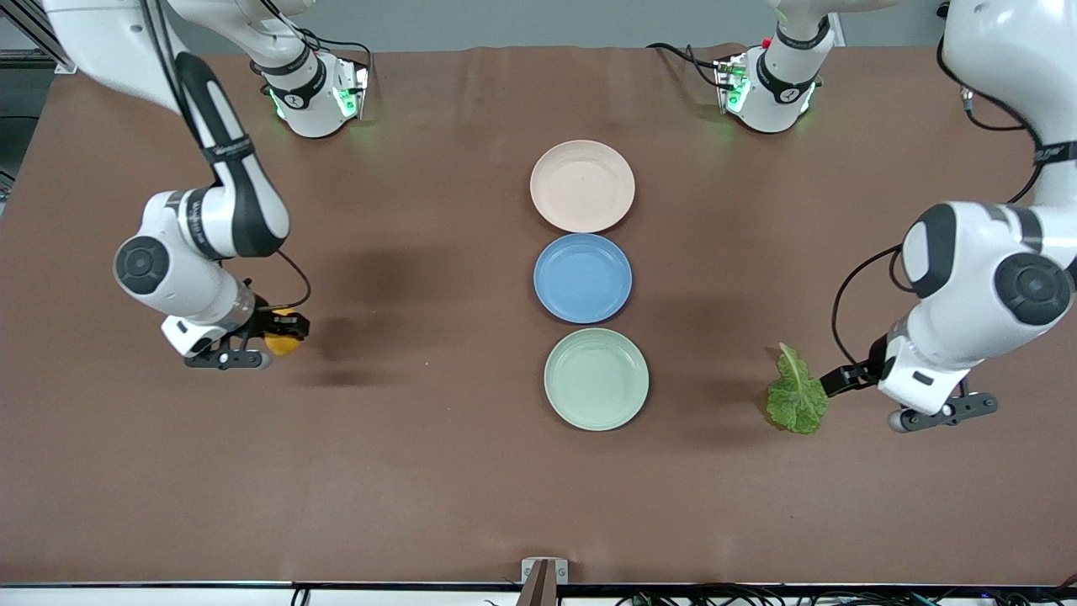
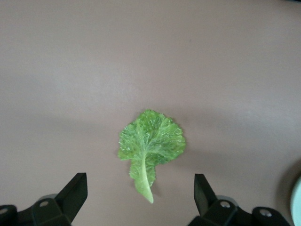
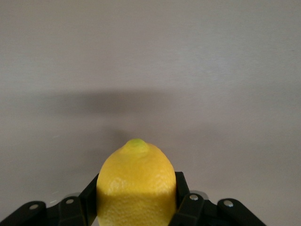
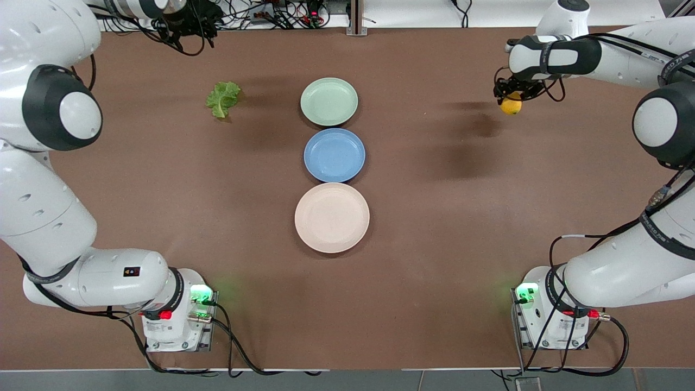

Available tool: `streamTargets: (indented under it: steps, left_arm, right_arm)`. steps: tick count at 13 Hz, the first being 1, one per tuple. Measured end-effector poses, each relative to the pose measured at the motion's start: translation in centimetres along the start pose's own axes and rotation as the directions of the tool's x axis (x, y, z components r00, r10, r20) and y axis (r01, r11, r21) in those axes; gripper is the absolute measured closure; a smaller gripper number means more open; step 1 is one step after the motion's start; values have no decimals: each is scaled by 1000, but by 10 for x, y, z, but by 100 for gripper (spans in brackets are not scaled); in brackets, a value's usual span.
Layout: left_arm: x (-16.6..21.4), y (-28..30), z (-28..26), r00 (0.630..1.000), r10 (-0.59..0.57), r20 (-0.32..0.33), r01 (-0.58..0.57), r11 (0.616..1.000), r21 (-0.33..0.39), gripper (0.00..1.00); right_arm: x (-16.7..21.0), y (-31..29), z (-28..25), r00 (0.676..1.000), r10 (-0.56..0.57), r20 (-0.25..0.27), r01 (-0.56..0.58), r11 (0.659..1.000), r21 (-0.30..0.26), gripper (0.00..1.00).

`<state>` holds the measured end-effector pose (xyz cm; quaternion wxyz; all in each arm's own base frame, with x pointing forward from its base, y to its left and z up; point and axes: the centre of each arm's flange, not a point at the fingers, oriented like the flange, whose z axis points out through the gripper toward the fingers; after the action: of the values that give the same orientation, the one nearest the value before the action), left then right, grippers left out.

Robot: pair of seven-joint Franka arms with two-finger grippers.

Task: Pick lemon and lettuce from plates
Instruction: 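Lower the lettuce onto the table with the left gripper while the right carries the lemon, then release the lemon onto the table with the right gripper while the left withdraws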

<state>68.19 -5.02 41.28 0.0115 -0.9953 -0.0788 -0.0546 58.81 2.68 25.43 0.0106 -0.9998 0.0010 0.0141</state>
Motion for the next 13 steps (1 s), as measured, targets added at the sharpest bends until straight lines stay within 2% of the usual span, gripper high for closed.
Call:
streamTargets:
  steps: [2,5,8,11,13]
  left_arm:
    - [4,-7,-58,999,41,3,-41,999,12,0]
    - [-4,-20,-126,996,41,82,-44,998,40,0]
    - [-16,-22,-171,997,45,67,-47,998,42,0]
    - [-41,-27,-200,987,93,134,-101,994,51,0]
    - [-58,-26,-216,979,123,161,-129,991,27,0]
  right_arm:
    - [1,14,30,1000,-4,9,3,1000,6,37]
    - [0,15,57,999,-42,24,40,997,69,37]
    - [7,21,54,998,-65,6,64,995,81,37]
    - [14,23,53,998,-65,-1,65,995,80,37]
    - [20,25,59,998,-63,-1,63,995,80,37]
